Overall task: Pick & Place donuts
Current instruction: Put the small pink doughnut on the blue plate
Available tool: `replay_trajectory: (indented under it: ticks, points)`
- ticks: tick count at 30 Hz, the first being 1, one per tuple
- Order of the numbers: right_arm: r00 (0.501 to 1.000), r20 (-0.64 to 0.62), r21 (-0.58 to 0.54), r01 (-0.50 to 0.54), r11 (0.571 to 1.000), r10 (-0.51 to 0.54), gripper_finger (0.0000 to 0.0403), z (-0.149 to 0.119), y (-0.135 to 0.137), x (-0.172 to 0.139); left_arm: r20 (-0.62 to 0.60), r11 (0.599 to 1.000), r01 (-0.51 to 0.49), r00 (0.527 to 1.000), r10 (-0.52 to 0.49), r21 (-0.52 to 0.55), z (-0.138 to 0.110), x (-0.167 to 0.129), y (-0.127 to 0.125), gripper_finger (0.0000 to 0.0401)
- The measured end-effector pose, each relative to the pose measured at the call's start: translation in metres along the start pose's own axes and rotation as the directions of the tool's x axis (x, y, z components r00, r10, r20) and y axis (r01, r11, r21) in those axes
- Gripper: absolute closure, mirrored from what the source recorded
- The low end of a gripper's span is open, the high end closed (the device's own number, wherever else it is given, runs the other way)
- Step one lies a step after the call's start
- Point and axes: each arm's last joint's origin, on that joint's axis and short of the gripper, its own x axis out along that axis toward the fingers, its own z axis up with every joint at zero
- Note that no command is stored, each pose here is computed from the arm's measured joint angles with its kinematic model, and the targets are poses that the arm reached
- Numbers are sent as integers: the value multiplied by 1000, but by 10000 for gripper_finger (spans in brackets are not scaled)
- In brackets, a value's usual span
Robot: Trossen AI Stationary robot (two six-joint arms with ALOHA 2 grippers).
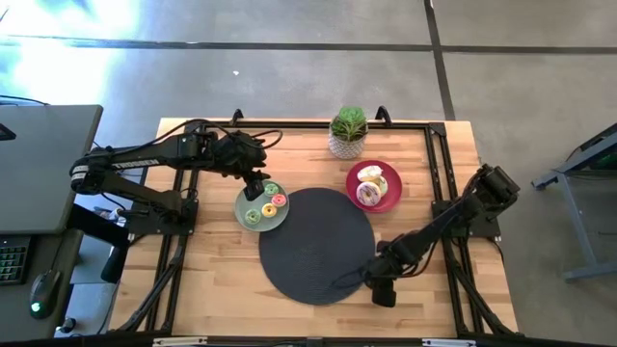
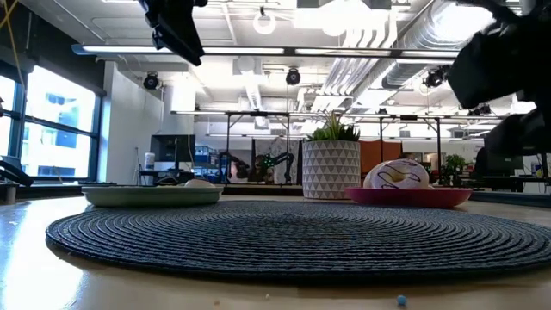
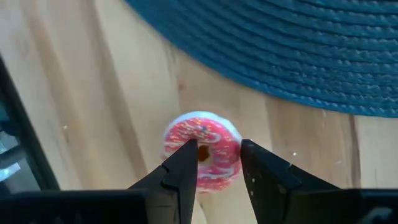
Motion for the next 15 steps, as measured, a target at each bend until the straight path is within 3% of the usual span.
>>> replay_trajectory:
  ticks: [8,15]
  points:
    - [999,-14,-24,43,999,-43,297,-13,-7,10,3,1000,0,1000,0,-1,0,0,0,233]
    - [1000,15,-69,-26,997,27,380,-10,-3,10,19,1000,0,1000,0,-3,2,0,0,233]
